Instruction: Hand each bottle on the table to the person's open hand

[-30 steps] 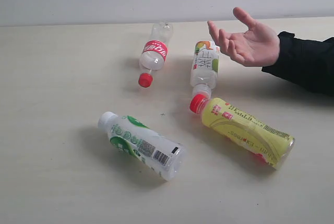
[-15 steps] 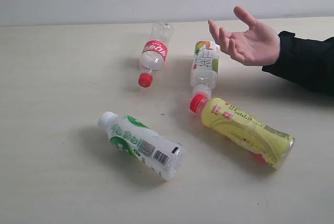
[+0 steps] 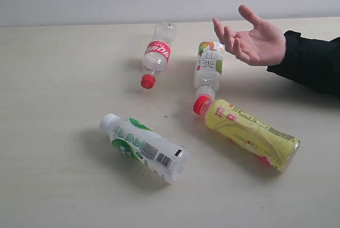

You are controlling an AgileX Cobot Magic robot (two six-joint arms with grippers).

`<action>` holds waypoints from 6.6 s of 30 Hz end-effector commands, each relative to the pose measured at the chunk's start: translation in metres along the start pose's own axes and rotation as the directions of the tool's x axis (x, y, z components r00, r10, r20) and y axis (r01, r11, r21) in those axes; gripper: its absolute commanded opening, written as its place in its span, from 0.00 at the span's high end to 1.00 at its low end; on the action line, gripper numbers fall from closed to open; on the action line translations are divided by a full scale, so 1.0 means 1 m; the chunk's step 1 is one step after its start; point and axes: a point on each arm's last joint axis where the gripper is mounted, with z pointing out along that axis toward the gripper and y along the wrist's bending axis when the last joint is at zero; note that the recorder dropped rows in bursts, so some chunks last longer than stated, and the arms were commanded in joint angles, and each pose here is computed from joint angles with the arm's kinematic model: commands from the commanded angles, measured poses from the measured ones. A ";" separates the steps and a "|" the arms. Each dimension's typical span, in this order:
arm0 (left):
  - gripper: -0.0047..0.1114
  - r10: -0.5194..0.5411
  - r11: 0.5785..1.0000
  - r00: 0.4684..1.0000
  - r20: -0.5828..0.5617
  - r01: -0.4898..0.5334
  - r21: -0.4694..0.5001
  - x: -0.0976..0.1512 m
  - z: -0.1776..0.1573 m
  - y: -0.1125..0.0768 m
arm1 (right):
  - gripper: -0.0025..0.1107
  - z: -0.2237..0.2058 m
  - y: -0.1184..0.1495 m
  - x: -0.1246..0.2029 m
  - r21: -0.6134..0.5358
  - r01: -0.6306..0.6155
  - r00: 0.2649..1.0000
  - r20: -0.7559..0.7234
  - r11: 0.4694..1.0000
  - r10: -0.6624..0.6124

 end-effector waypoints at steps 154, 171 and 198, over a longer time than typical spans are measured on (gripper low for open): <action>0.96 -0.007 1.000 1.000 0.008 0.007 0.002 0.000 0.000 0.000 | 0.98 0.131 0.263 0.221 -0.729 -0.249 -0.087 -0.639 0.638 -0.764; 0.96 -0.007 1.000 1.000 0.008 0.007 0.002 0.000 0.000 0.000 | 0.98 0.156 0.189 0.102 -0.589 -0.093 0.035 -0.808 0.803 -0.589; 0.96 -0.007 1.000 1.000 0.008 0.007 0.002 0.000 0.000 0.000 | 0.98 0.227 0.075 0.144 -0.230 0.089 -0.069 -0.972 0.969 -0.224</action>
